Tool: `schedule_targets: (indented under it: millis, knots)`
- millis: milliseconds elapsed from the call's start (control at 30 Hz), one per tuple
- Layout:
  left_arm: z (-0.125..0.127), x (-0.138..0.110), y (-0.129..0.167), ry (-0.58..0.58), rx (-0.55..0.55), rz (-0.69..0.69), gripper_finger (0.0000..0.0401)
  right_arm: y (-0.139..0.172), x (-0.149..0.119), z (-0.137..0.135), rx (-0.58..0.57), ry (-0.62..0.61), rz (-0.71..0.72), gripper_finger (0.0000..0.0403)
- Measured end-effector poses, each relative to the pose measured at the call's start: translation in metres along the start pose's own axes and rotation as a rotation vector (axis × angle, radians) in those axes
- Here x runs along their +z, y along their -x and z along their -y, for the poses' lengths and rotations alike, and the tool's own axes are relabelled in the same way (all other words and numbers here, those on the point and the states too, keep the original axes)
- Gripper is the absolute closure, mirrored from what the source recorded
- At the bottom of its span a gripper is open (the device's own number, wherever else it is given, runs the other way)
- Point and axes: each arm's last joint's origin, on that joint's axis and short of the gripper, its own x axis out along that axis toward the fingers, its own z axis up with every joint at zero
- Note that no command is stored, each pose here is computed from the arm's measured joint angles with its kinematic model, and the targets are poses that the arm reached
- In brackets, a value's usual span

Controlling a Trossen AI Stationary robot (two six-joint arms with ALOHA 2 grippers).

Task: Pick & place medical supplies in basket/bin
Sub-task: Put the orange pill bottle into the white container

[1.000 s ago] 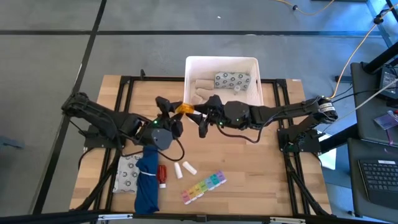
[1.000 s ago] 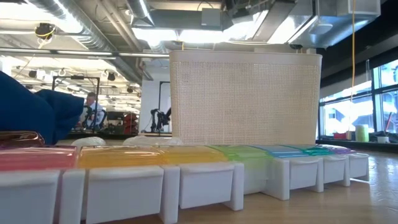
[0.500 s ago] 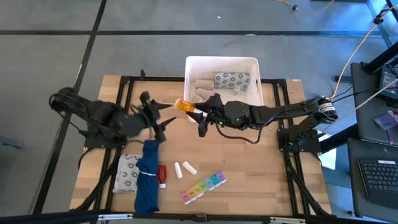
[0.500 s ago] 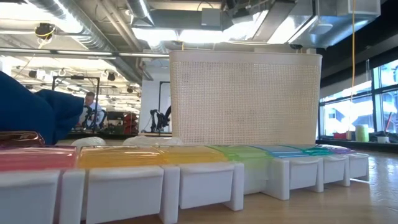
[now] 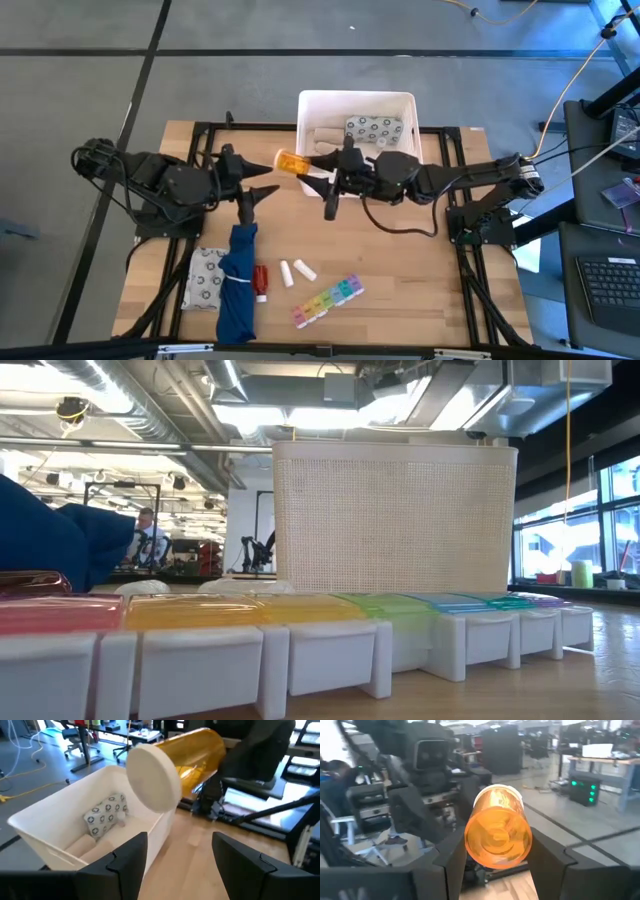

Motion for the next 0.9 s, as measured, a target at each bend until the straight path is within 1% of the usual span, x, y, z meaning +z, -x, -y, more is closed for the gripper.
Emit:
schedule_targets:
  millis: [67, 167, 233, 300, 433, 500, 667, 800, 900]
  knots:
    - [0.001, 0.001, 0.000, 0.018, -0.016, 0.007, 0.0185, 0.000, 0.002, -0.001, 0.032, 0.004, 0.008, 0.0228]
    - [0.004, 0.003, 0.000, 0.049, -0.086, -0.002, 0.0181, 0.000, 0.003, -0.002, 0.062, 0.009, 0.021, 0.0228]
    - [0.006, 0.005, -0.001, 0.070, -0.136, 0.000, 0.0173, 0.000, 0.004, -0.002, 0.064, 0.010, 0.024, 0.0228]
    - [0.009, 0.007, -0.003, 0.086, -0.157, 0.015, 0.0160, 0.000, 0.004, -0.002, 0.067, 0.009, 0.023, 0.0228]
    - [0.013, 0.009, -0.006, 0.098, -0.157, 0.046, 0.0131, 0.000, 0.007, -0.004, 0.116, -0.003, 0.051, 0.0228]
    - [0.013, 0.009, -0.007, 0.116, -0.136, 0.054, 0.0123, 0.001, 0.009, -0.004, 0.132, -0.009, 0.077, 0.0228]
    - [0.014, 0.011, -0.007, 0.213, -0.140, 0.071, 0.0121, 0.001, 0.011, -0.007, 0.204, -0.012, 0.092, 0.0228]
    - [0.015, 0.013, -0.007, 0.300, -0.147, 0.077, 0.0122, 0.002, 0.011, -0.008, 0.206, -0.010, 0.089, 0.0228]
    - [0.015, 0.013, -0.007, 0.336, -0.156, 0.073, 0.0121, 0.002, 0.011, -0.008, 0.206, -0.006, 0.090, 0.0228]
